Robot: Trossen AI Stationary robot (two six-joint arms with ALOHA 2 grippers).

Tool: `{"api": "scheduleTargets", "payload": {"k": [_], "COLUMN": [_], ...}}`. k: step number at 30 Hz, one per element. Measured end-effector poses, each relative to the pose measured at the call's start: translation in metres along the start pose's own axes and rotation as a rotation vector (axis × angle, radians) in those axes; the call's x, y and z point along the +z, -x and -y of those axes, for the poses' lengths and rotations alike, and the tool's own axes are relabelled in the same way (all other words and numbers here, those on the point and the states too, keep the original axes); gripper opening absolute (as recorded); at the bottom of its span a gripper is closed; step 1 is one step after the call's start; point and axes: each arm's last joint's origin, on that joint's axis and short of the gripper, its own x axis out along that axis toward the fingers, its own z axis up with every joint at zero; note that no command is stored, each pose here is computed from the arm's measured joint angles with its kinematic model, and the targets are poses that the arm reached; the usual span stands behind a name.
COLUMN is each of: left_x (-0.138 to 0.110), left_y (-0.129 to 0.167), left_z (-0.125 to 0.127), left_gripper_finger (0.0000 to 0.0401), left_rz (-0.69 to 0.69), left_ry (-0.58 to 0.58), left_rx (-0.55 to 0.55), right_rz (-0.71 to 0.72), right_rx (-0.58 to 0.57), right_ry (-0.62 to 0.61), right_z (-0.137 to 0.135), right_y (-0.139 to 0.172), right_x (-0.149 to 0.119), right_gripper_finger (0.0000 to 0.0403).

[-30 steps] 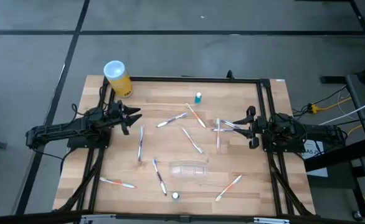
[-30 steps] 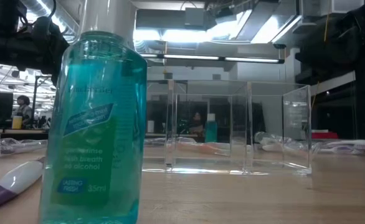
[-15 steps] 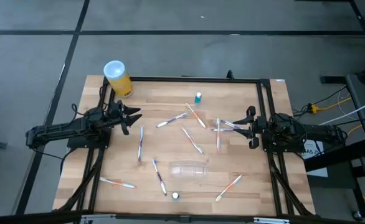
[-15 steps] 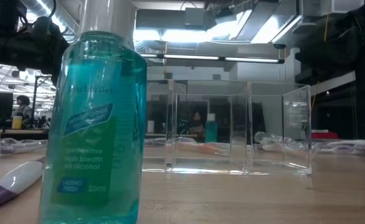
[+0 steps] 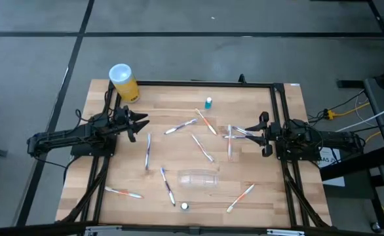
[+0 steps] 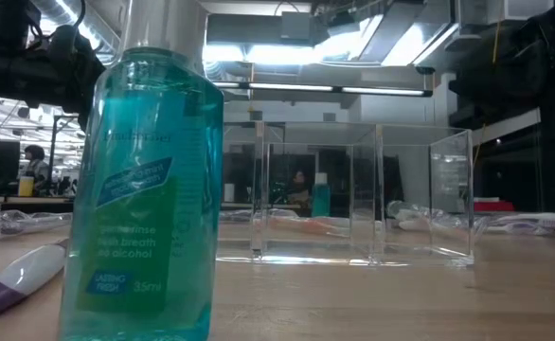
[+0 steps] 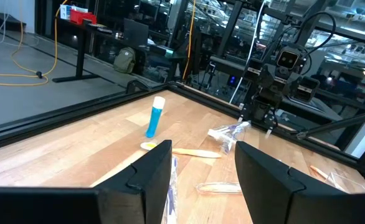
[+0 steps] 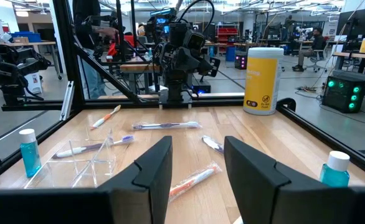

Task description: Pick & Place toothbrushing station

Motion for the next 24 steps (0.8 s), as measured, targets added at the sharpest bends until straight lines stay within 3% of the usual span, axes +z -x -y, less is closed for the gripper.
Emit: {"api": "scheduleTargets", "payload": {"k": [16,24], "left_x": [0.0,0.013], "left_y": [0.0,0.001], "left_z": [0.0,0.0], "left_gripper_finger": [0.0171,0.0171], "left_rz": [0.004,0.176], "left_ry": [0.0,0.132], "left_rx": [0.007,0.089], "right_rz": [-0.001,0.0], "right_rx": [0.0,-0.001], "right_ry": [0.0,0.0], "right_z": [0.0,0.0], "right_y": [0.0,0.0], "right_x": [0.0,0.0], "right_gripper_finger": [0.0148,0.0148]}}
